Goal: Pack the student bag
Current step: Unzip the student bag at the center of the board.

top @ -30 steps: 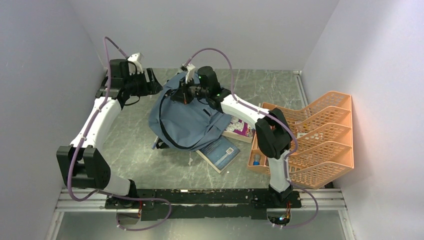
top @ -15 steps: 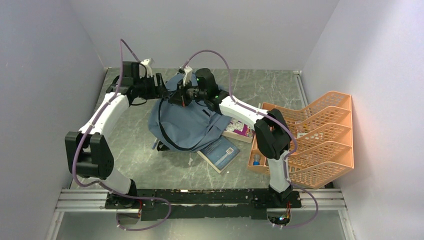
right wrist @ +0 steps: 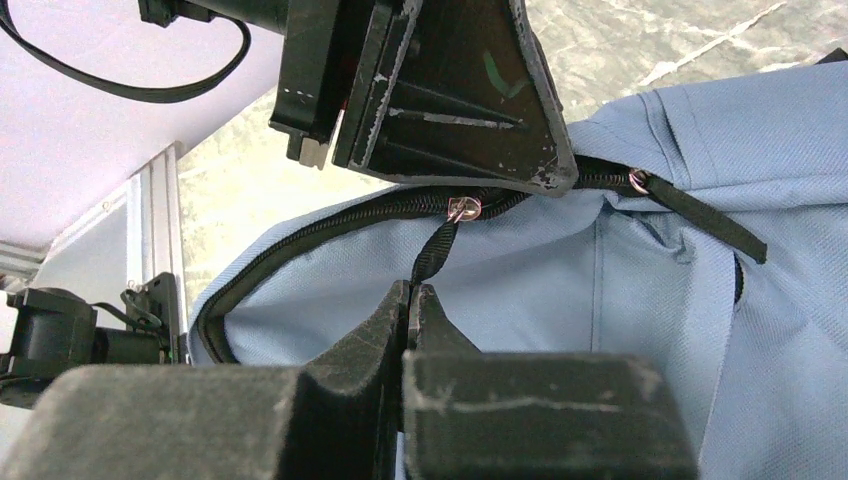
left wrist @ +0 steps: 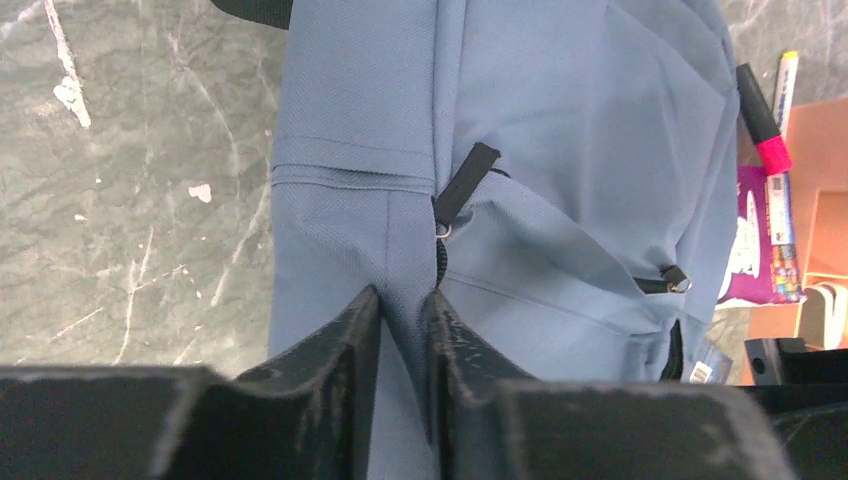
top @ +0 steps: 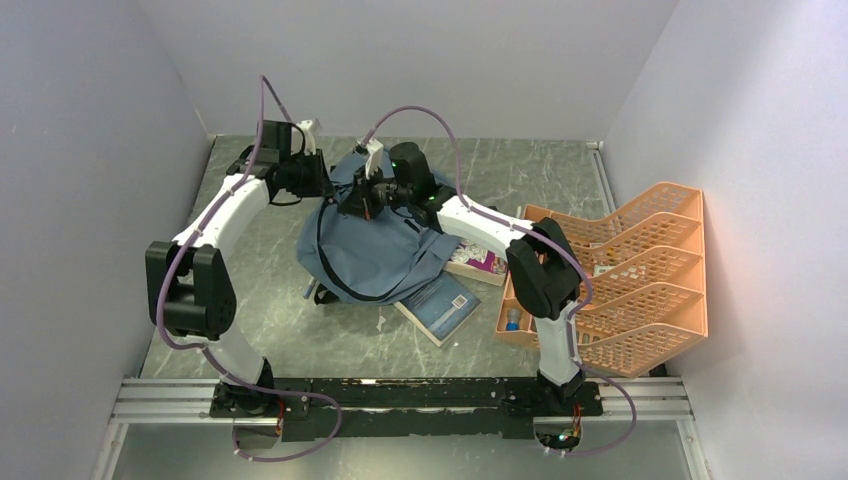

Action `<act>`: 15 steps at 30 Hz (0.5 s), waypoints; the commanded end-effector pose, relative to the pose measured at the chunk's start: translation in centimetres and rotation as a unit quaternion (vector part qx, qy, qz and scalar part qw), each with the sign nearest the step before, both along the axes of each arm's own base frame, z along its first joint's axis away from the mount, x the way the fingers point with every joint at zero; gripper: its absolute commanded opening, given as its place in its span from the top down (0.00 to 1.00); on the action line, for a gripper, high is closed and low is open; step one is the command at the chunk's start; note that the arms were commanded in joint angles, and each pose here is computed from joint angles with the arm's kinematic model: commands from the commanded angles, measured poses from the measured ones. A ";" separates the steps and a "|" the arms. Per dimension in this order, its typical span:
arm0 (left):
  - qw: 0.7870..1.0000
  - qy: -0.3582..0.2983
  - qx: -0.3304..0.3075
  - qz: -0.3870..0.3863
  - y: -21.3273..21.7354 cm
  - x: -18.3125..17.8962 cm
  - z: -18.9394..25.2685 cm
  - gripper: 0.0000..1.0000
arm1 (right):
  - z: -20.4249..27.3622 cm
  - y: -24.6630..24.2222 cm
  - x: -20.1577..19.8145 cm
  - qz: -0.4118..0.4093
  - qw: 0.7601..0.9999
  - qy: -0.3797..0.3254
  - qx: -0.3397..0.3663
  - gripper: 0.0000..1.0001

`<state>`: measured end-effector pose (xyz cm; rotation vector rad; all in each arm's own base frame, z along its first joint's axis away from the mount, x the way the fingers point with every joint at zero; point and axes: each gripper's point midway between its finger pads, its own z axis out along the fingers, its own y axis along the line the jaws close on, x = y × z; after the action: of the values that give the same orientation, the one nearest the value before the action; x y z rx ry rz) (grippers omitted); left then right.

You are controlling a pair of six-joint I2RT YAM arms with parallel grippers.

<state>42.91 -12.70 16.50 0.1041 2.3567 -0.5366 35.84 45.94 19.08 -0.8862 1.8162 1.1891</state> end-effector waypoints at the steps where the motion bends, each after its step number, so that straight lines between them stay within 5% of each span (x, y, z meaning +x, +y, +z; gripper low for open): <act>1: 1.000 -0.016 0.005 -0.005 -0.2 0.8 0.8 0.81 | 2.7 0.4 -1.5 0.029 0.999 -0.023 0.022 1.00; 4: 1.000 -0.021 0.003 -0.004 -0.3 1.1 0.9 0.94 | 2.8 1.0 -2.4 0.047 0.998 -0.025 0.019 1.00; 15: 0.999 -0.032 -0.005 0.000 -0.7 3.0 1.2 0.95 | 2.5 3.1 -8.2 0.139 0.990 -0.015 0.008 1.00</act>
<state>43.67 -12.90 15.64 0.1077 2.3762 -0.5345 31.17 48.26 18.64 -1.0472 1.7898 1.2614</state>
